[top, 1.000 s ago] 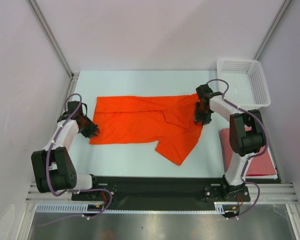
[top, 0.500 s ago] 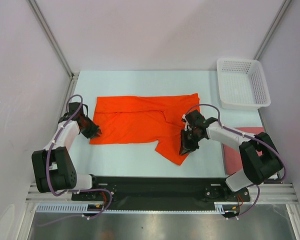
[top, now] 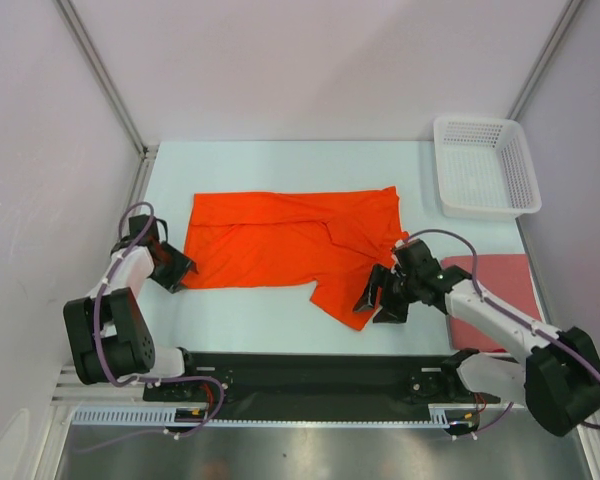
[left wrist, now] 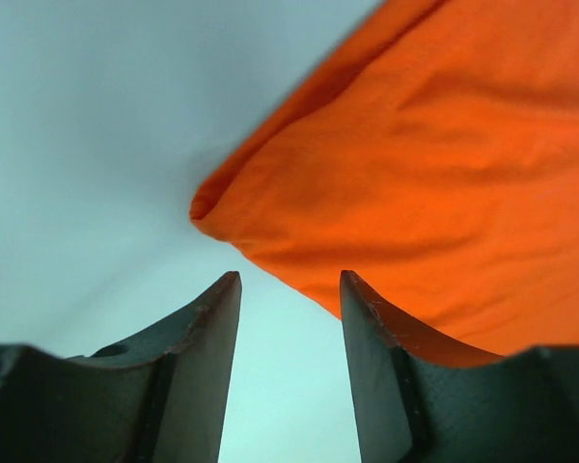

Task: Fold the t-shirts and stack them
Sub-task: Fold the tshirt

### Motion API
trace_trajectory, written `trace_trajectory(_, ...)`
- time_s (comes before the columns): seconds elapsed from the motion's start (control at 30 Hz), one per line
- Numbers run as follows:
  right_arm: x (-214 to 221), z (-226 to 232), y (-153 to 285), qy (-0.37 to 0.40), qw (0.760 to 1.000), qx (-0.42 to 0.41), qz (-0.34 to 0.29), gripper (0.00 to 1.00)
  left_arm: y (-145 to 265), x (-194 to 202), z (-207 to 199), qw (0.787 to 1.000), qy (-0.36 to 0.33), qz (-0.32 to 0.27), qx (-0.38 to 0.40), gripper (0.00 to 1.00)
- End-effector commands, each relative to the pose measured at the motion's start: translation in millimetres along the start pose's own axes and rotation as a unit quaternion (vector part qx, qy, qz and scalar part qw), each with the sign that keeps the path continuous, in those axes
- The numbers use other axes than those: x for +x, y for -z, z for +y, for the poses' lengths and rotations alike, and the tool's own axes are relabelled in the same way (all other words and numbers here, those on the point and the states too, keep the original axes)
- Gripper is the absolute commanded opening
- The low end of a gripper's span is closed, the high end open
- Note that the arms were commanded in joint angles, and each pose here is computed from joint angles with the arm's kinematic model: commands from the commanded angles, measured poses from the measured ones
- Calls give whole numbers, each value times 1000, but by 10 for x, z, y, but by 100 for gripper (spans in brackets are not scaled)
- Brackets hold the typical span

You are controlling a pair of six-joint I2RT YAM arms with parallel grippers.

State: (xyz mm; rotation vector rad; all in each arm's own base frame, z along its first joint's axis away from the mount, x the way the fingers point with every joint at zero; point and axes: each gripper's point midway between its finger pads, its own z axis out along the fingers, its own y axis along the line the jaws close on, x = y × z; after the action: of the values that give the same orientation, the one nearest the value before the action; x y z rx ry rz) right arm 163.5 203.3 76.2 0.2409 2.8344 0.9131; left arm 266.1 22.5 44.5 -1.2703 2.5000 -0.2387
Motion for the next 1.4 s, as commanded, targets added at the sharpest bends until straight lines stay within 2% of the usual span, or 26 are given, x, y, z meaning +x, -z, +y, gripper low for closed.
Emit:
trace_trajectory(0.0,-21,23,19,-89,995,-22,-32,69,-16,-122,123,998,62,-26,-23,52)
trace_trajectory(0.17,102,-86,66,-148,987,-32,-48,72,-80,-229,283,992,101,-46,-52,50)
trace_trajectory(0.3,223,-197,37,-192,979,-48,-56,72,-180,-220,356,990,120,-38,-61,48)
trace_trajectory(0.53,202,-146,45,-214,971,-75,-78,71,-332,-115,429,991,118,-20,-64,46)
trace_trajectory(0.97,286,1,-167,-246,963,-80,-72,71,-351,-74,508,992,109,-20,-65,26)
trace_trajectory(1.2,180,-157,-270,-323,935,-92,-114,61,-367,-32,522,993,104,-16,-60,17)
trace_trajectory(1.37,154,-178,-341,-326,935,-81,-116,55,-352,-47,530,993,100,-20,-58,12)
